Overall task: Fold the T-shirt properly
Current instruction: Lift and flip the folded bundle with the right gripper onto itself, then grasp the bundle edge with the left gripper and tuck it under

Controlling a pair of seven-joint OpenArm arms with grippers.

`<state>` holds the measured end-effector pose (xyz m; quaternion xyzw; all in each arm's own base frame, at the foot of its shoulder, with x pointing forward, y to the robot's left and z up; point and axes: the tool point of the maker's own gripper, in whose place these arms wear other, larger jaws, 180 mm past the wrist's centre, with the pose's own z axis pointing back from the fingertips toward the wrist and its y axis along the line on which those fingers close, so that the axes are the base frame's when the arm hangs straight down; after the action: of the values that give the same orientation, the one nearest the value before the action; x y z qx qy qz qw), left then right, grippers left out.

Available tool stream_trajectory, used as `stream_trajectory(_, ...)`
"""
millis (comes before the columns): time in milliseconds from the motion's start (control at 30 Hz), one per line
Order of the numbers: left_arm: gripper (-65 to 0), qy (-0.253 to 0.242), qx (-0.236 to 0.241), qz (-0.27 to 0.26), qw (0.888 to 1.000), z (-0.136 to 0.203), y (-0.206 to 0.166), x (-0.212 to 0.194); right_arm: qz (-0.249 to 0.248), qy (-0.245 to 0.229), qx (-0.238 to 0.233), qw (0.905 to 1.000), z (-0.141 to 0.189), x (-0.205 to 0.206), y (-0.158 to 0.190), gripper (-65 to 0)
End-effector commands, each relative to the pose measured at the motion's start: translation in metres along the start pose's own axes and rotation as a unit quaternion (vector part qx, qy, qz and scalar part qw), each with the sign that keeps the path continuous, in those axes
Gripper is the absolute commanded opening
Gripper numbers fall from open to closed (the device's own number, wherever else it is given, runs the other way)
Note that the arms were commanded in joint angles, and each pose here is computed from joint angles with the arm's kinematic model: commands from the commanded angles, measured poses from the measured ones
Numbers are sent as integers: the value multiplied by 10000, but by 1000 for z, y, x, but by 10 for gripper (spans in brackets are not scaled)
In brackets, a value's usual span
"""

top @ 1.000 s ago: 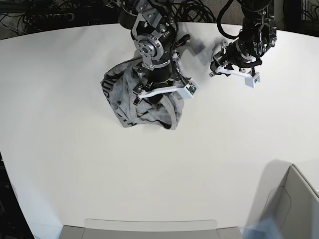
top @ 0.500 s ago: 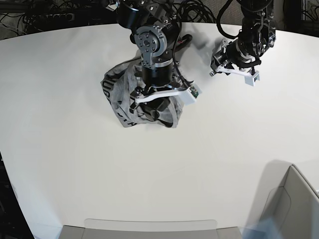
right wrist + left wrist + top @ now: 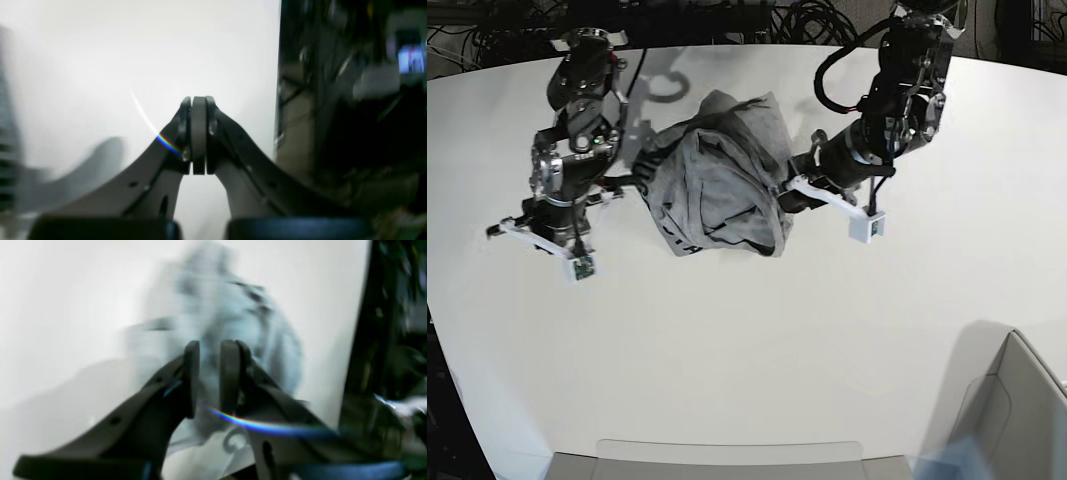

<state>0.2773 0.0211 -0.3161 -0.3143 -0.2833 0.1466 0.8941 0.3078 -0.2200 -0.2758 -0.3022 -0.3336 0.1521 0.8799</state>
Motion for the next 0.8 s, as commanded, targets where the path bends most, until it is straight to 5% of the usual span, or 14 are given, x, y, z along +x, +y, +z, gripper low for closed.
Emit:
stream_trajectory(0,-548,-251,-282,-253,9990,1,-23,12,-182,-58,20,9998,-2,-2,-8,-650)
stream_trajectory(167,-548,-135,-979,-1199,9879,-12,-89,-7,-721,550,514,9946,-23,-66,-14,-650)
stream_trajectory(300,-548,399,-1004,-1702,9795,-27,-100,-36,-907,743,809,9898,-20,-93,-5,-650)
stream_trajectory(567,-548,1483,-170,-1291,9803,-26,-26,-90,-954,545,825,9905,-21,-94,-9,-650)
stream_trajectory(767,-549,1289,418,-617,9889,9,33,-89,-954,537,824,9906,-21,-94,-9,-650)
